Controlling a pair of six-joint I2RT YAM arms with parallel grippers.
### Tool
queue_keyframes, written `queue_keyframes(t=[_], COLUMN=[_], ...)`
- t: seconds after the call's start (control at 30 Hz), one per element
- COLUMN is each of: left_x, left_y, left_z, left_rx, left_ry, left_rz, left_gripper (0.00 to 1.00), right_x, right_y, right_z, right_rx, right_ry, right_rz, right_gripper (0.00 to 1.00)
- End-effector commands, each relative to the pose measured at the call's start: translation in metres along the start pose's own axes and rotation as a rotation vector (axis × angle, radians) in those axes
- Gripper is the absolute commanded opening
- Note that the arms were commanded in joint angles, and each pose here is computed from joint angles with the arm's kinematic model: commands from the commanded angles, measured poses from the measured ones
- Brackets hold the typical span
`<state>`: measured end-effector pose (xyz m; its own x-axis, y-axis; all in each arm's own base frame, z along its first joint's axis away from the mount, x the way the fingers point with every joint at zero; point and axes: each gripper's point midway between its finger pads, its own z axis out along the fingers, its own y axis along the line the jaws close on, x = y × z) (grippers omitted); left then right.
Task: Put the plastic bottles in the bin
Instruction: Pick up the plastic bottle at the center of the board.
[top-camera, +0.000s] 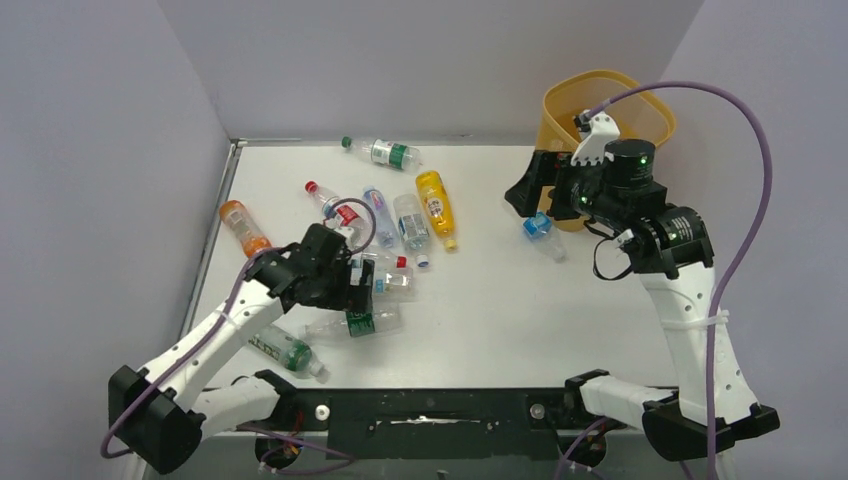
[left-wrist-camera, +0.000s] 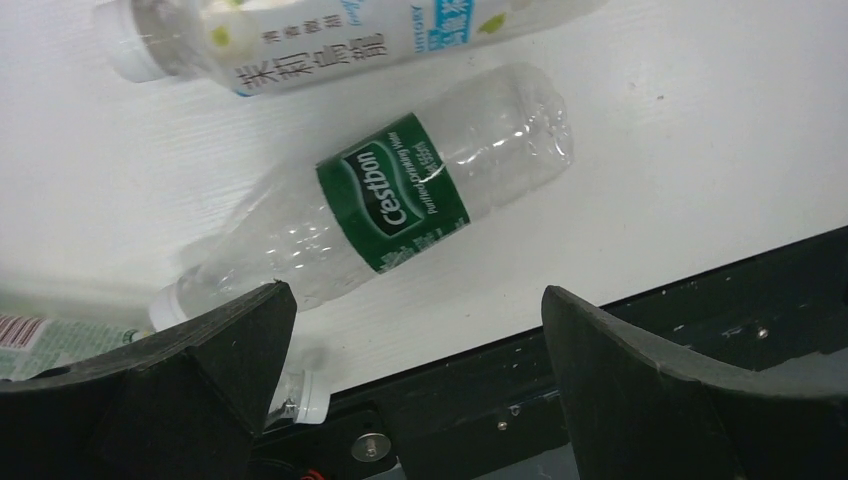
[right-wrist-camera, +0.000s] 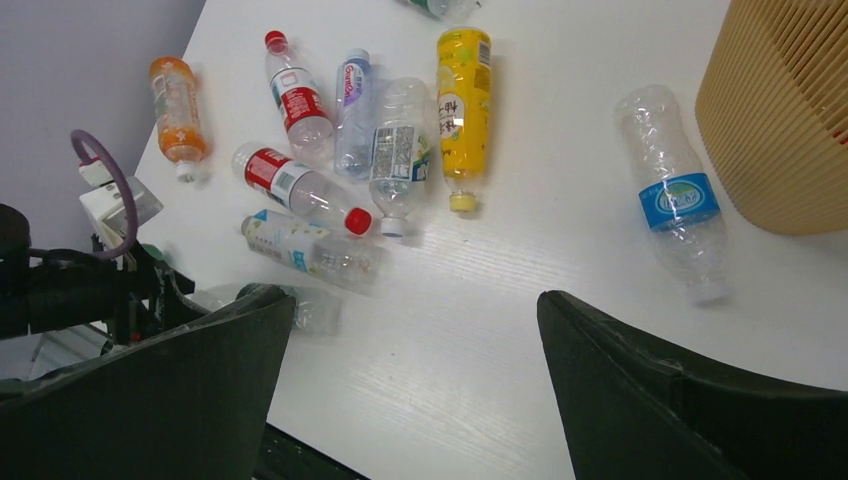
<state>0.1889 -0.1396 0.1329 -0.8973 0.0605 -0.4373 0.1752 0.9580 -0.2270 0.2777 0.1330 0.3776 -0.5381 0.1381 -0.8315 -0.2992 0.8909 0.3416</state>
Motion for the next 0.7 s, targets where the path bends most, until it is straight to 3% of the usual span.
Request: queue_keyframes(t=[0.0,0.67], left_x=[-0.022,-0.012], left_y=[-0.035,-0.035], left_z=[0.004,0.062], left_rx=[0.028,-0.197], left_ry=[-0.057,0.085], left_rz=[0.116,0.400], left_gripper=[0.97,0.98], right_x=[0.003,0.027], right_y=[0.001,0.000], right_z=[-0.004,-0.006], right_rx=[0.008,0.000], right_ry=[-0.018,0.011], right_rz=[0.008,0.008], right_gripper=[0.98,0.98])
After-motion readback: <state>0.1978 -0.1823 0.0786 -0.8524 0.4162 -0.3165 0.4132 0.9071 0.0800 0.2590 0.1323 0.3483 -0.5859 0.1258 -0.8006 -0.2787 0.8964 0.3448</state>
